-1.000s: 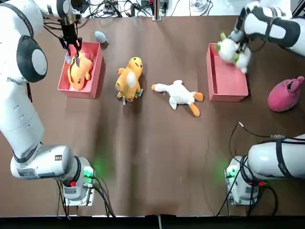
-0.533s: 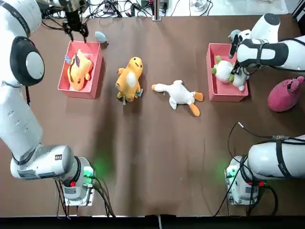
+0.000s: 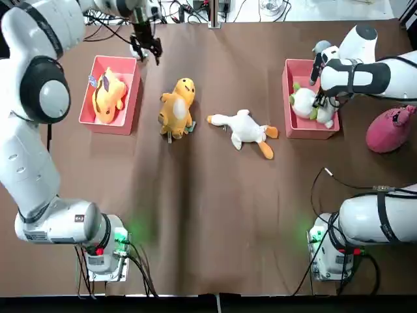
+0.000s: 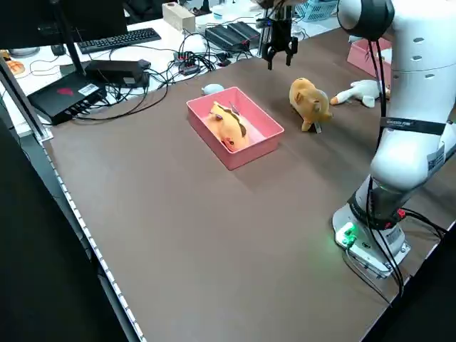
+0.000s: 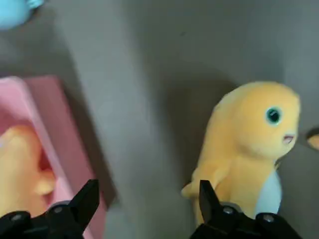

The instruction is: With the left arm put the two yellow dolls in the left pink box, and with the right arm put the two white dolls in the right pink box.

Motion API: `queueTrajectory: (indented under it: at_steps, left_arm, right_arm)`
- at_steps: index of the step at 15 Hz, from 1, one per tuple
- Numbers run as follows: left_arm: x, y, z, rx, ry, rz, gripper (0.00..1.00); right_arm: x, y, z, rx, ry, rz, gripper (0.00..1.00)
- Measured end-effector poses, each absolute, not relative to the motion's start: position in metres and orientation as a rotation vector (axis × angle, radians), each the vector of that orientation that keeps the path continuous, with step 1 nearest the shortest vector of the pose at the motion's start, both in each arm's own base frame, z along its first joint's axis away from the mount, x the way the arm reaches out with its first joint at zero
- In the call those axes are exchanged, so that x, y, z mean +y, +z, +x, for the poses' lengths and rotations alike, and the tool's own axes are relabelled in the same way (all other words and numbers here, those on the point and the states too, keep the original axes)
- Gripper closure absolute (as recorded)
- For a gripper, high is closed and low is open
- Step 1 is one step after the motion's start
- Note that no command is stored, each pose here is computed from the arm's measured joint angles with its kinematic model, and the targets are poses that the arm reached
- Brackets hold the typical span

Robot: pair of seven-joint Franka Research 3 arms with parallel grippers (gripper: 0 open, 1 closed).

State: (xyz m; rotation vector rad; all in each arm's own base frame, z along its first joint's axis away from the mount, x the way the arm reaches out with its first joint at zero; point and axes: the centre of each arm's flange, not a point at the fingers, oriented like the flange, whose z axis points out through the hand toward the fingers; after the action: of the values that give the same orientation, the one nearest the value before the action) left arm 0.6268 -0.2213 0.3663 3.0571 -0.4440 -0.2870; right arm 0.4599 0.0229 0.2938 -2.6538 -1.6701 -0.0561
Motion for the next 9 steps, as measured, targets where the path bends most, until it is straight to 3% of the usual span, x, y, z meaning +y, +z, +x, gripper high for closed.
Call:
queueTrajectory:
  at_steps: [7, 8, 9]
  left_arm:
    - [-0.298, 0.308, 0.621, -0.507, -0.187, 2.945, 0.12]
    - [-0.301, 0.304, 0.621, -0.481, -0.196, 2.921, 0.13]
    - [-0.303, 0.3, 0.621, -0.459, -0.204, 2.901, 0.13]
  right_arm:
    - [0.025, 0.292, 0.468, -1.668, -0.056, -2.65, 0.09]
    - [0.026, 0.304, 0.476, -1.67, -0.056, -2.648, 0.01]
    - [0.029, 0.322, 0.486, -1.67, -0.03, -2.633, 0.0]
